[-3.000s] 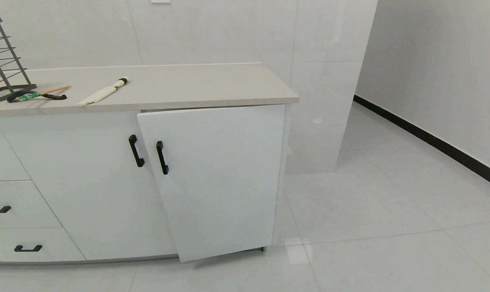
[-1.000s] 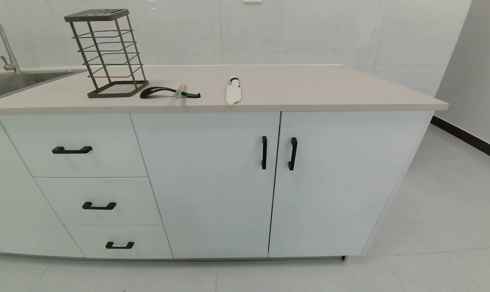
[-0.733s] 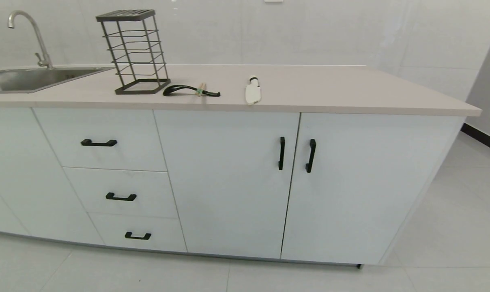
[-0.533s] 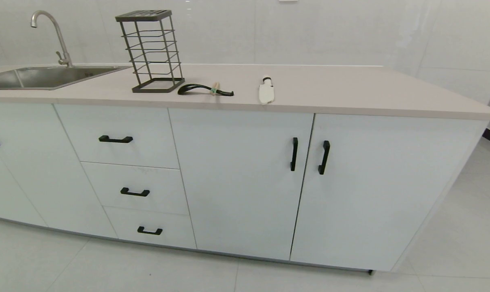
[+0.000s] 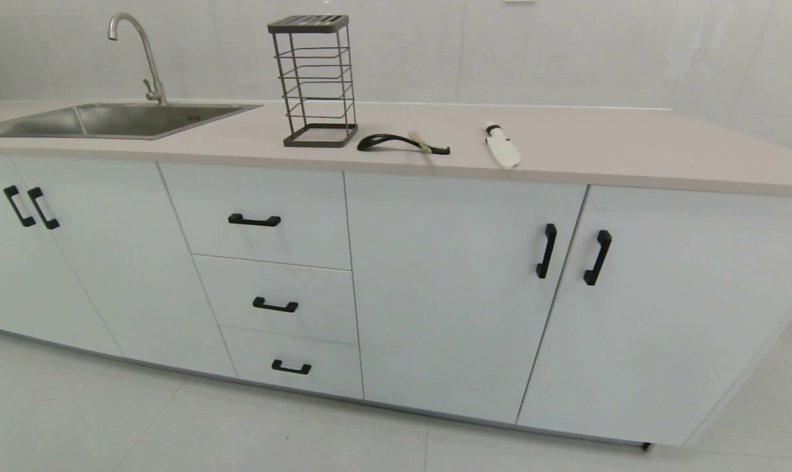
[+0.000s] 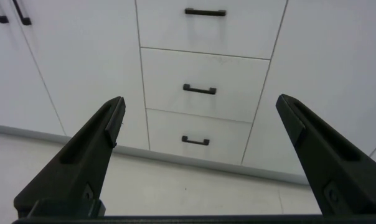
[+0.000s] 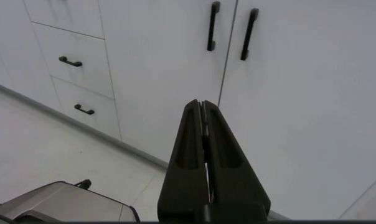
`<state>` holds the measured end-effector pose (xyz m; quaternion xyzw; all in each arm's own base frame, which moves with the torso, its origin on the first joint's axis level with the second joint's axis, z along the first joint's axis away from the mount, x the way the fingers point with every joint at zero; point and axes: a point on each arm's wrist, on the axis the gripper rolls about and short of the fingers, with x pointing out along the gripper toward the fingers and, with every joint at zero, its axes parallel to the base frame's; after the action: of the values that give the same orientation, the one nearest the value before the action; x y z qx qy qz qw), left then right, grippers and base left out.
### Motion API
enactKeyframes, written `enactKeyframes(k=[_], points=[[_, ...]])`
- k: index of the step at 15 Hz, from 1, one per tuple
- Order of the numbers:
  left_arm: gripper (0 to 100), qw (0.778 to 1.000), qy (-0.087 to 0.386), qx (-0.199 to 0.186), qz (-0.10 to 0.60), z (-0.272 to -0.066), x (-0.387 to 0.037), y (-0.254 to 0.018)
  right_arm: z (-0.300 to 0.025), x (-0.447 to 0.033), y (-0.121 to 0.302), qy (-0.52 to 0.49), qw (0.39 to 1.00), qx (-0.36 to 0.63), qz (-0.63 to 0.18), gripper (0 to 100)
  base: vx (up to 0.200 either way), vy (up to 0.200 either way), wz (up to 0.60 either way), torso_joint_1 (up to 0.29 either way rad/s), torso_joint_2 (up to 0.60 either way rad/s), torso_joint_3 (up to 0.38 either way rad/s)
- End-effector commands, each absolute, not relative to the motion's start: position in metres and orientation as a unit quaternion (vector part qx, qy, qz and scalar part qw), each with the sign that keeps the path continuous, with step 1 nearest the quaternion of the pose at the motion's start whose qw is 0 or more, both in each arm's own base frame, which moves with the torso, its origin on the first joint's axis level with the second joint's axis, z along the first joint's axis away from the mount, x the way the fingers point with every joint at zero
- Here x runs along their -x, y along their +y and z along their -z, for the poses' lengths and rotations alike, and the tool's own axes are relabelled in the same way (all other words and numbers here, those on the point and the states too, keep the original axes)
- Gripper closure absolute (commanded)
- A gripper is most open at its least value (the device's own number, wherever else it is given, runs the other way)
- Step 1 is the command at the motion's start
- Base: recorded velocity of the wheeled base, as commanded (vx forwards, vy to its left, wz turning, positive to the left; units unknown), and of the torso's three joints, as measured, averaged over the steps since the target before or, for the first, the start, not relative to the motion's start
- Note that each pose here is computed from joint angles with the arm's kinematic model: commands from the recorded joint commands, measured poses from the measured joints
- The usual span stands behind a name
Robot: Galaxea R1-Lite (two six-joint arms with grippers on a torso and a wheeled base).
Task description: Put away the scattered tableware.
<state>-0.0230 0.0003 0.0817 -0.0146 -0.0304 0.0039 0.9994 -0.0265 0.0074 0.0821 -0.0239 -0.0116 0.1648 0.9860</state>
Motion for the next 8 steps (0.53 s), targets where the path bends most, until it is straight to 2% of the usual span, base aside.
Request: enactKeyframes(k=[1,7,8], points=[[0,0.999,-0.029,0.015,-0.004,-0.0816,0.0229,0.0003,-0.0819,0.0263,0.0074,-0.009,0.986,0.012,-0.164,100,0.2,0.0,0.0,0.002,0.0,0.002],[0,0.999,-0.029,0.012,-0.003,-0.0816,0.0229,0.0002,-0.0821,0.0263,0.0074,-0.009,0.987,0.007,-0.163,100,0.2,0.0,0.0,0.002,0.0,0.004],[0,1.0,-0.029,0.01,-0.002,-0.0816,0.0229,0.0002,-0.0821,0.0263,0.0073,-0.009,0.987,0.007,-0.163,100,0.2,0.2,0.0,-0.002,0.0,0.002]])
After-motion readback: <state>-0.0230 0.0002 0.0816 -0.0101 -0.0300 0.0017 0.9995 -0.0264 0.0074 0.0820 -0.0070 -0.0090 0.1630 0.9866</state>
